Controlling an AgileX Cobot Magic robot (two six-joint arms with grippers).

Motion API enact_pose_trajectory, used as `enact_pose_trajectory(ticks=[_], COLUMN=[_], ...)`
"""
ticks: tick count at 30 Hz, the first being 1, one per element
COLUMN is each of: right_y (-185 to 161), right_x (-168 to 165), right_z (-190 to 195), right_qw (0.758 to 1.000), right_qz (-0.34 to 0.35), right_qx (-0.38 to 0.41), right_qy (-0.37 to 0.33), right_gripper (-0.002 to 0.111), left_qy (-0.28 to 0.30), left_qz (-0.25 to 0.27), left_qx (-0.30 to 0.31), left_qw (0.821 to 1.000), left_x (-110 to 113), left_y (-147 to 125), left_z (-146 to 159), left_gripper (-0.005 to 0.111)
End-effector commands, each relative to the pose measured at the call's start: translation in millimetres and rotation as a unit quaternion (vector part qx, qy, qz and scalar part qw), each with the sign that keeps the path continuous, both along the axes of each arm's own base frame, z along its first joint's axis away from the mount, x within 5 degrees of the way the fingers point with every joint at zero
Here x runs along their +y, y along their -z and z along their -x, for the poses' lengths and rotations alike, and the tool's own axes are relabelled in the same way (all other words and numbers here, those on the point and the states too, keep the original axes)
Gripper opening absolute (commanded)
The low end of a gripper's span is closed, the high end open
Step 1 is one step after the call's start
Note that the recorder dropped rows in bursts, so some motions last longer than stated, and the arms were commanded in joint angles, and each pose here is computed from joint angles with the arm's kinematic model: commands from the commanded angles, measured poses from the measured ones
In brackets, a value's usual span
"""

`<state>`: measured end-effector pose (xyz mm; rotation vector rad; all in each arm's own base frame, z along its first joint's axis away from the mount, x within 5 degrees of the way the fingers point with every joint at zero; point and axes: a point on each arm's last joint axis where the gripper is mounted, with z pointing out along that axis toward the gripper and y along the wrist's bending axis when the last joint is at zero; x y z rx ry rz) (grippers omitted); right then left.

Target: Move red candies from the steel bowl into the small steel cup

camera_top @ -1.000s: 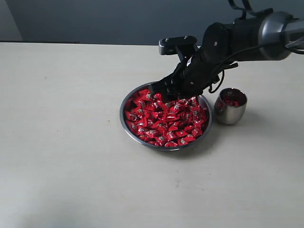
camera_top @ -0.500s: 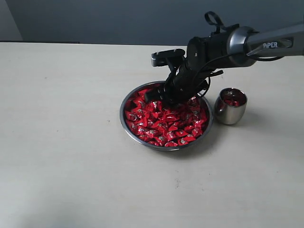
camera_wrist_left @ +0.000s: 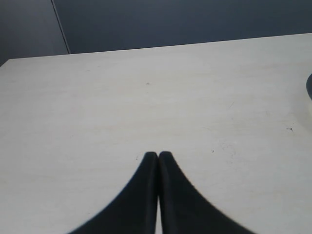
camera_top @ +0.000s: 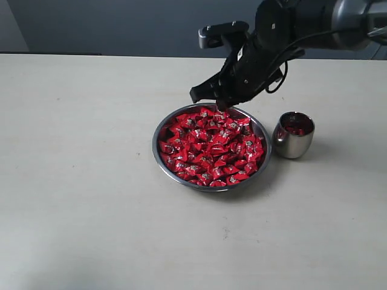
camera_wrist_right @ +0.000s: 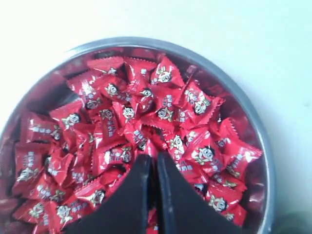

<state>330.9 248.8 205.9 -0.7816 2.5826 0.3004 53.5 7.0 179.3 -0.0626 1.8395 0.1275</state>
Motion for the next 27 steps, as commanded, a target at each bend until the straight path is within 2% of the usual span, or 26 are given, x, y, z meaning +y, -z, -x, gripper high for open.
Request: enact_pose_trajectory(ticks=[1, 7, 12, 17, 27], right_y=[-33, -43, -19, -1, 13], right_x=[-20, -71, -108, -117, -116], right_z=[11, 18, 20, 23, 18], right_qw=[0.999, 0.994, 0.991, 0.990, 0.991], right_qz=[0.020, 0.041, 0.041, 0.031, 0.045], right_qx=[-0.043, -0.057, -0.046, -0.055, -0.051], right_qy=[0.009, 0.078, 0.121, 0.129, 0.119], right_gripper=[0.000, 0.000, 0.000, 0.000, 0.001], left_qy=[0.004, 0.004, 0.004, 0.004, 0.004], left_qz=[-0.001, -0.001, -0.001, -0.001, -0.001], left_qx=[-0.009, -0.009, -0.009, -0.009, -0.009], left_qw=[1.000, 1.000, 1.000, 1.000, 1.000], left_x=[0, 0, 0, 0, 0], left_y=[-4, -4, -4, -4, -4], left_z=[0, 0, 0, 0, 0], left_gripper=[0.000, 0.000, 0.000, 0.000, 0.000])
